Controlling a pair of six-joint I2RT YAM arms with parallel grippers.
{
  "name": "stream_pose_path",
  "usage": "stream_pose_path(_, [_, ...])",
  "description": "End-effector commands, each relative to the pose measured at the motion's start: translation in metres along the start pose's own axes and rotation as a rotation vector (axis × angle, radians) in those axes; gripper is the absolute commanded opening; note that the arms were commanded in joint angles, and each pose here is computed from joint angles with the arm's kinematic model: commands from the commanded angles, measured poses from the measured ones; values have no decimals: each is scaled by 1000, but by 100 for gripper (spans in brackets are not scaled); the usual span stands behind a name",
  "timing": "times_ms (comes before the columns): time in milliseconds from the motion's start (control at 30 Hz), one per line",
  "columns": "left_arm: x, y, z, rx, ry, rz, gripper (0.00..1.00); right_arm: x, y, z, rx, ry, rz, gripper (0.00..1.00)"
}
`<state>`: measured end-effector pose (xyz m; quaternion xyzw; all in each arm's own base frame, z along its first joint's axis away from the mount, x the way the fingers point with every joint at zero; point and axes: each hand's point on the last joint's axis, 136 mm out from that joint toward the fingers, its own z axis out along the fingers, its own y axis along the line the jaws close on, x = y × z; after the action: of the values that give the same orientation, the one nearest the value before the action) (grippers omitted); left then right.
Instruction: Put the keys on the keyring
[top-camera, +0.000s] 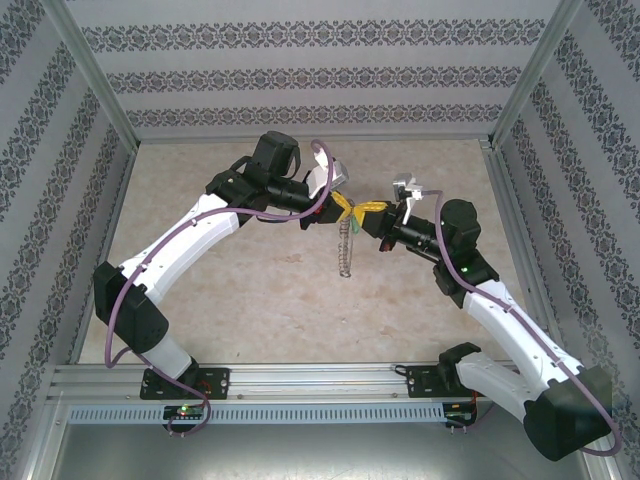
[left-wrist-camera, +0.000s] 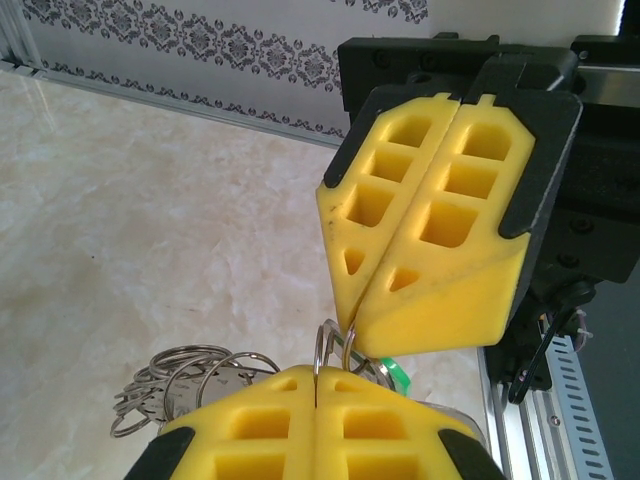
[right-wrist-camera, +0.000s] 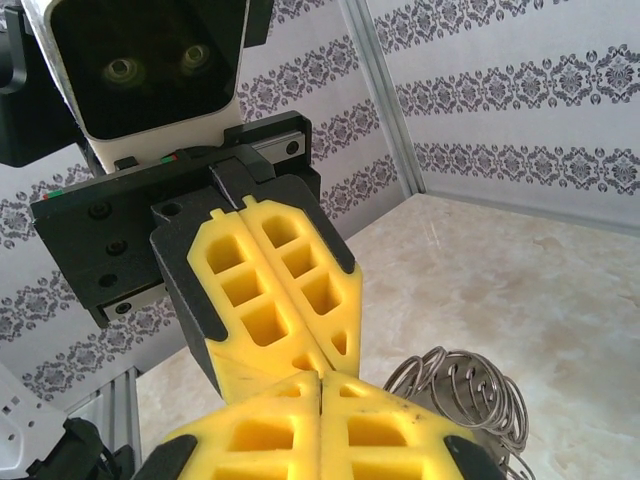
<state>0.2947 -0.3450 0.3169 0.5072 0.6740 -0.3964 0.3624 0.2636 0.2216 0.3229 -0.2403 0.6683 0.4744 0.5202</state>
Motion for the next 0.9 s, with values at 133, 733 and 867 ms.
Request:
stream_pose_path(133, [-24, -17, -2, 45, -58, 57, 0, -13, 2, 4, 10, -40, -58, 0])
stream_pose_path(733, [-34, -21, -12, 9, -100, 93, 0, 5, -25, -6, 106, -21, -9, 0])
stream_pose_path(867, [-35, -21, -13, 3, -100, 95, 0, 8, -28, -10, 118, -19, -2, 0])
